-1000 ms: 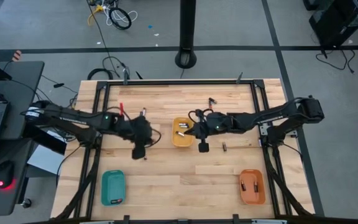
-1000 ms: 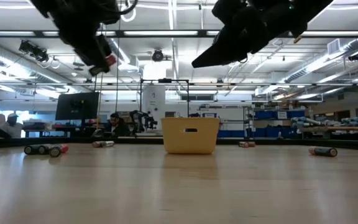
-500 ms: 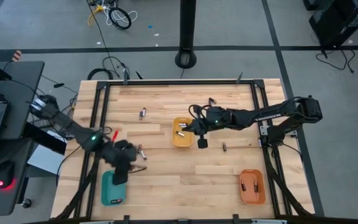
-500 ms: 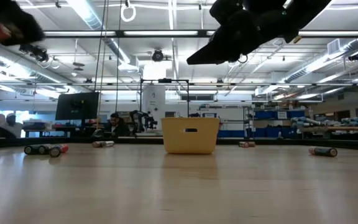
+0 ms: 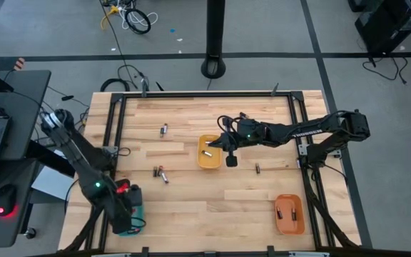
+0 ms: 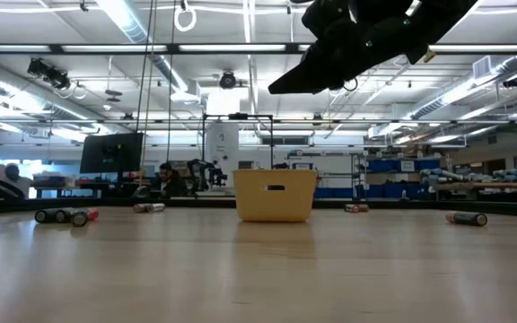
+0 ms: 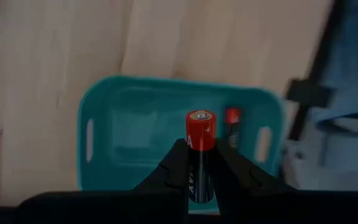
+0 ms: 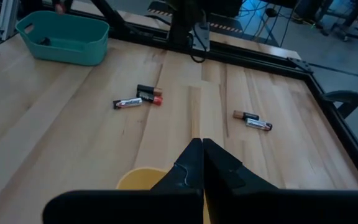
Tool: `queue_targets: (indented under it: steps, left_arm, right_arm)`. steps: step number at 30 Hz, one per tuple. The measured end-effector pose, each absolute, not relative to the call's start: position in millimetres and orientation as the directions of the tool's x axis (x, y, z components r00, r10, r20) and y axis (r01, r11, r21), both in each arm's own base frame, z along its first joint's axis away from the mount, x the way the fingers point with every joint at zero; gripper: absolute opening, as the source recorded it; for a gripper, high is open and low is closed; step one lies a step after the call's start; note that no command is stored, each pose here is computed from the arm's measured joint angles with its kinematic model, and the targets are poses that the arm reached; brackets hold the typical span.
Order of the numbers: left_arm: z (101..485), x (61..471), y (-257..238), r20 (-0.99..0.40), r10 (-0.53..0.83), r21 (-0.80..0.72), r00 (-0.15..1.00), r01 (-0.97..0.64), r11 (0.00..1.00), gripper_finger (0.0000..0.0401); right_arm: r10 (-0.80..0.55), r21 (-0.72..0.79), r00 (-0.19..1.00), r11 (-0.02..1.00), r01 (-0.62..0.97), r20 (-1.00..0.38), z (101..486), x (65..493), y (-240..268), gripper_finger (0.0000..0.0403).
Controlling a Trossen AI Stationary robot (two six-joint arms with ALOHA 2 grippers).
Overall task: Sort batteries
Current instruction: Put the red battery into the blue bin, then put the silver battery into the yellow bin
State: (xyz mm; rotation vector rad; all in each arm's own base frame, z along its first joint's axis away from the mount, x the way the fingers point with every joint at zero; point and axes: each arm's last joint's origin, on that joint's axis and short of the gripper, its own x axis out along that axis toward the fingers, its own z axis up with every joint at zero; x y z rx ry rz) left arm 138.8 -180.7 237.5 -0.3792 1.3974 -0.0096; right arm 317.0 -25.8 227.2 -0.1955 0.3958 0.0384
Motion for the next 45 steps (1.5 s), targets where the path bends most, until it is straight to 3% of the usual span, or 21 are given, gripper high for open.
queue_targets:
  steps: [6, 20, 29, 37, 45]
  left_arm:
    - [207.8, 140.5, -186.7, -0.983, -0.175, -0.183, 0.061, -0.164, 0.969, 0.005]
    - [168.1, 140.9, -174.8, -0.973, -0.215, -0.225, 0.079, -0.149, 0.963, 0.005]
    - [164.0, 139.4, -173.6, -0.971, -0.232, -0.238, 0.056, -0.147, 0.96, 0.005]
    - [164.1, 139.6, -173.4, -0.968, -0.247, -0.25, 0.037, -0.152, 0.956, 0.0103]
    - [164.5, 139.4, -173.7, -0.966, -0.256, -0.257, 0.026, -0.144, 0.956, 0.01]
  right_arm:
    - [-0.001, -0.181, 0.923, 0.981, -0.075, -0.385, 227.3, 317.0, -25.9, 0.0006]
    - [-0.009, -0.184, 0.921, 0.981, -0.067, -0.388, 227.0, 316.9, -26.1, 0.0006]
    - [-0.015, -0.186, 0.92, 0.981, -0.063, -0.391, 226.9, 316.9, -26.2, 0.0007]
    - [-0.039, -0.197, 0.916, 0.979, -0.044, -0.399, 226.2, 316.4, -26.9, 0.0007]
    - [-0.039, -0.197, 0.915, 0.979, -0.044, -0.4, 226.1, 316.4, -26.9, 0.0007]
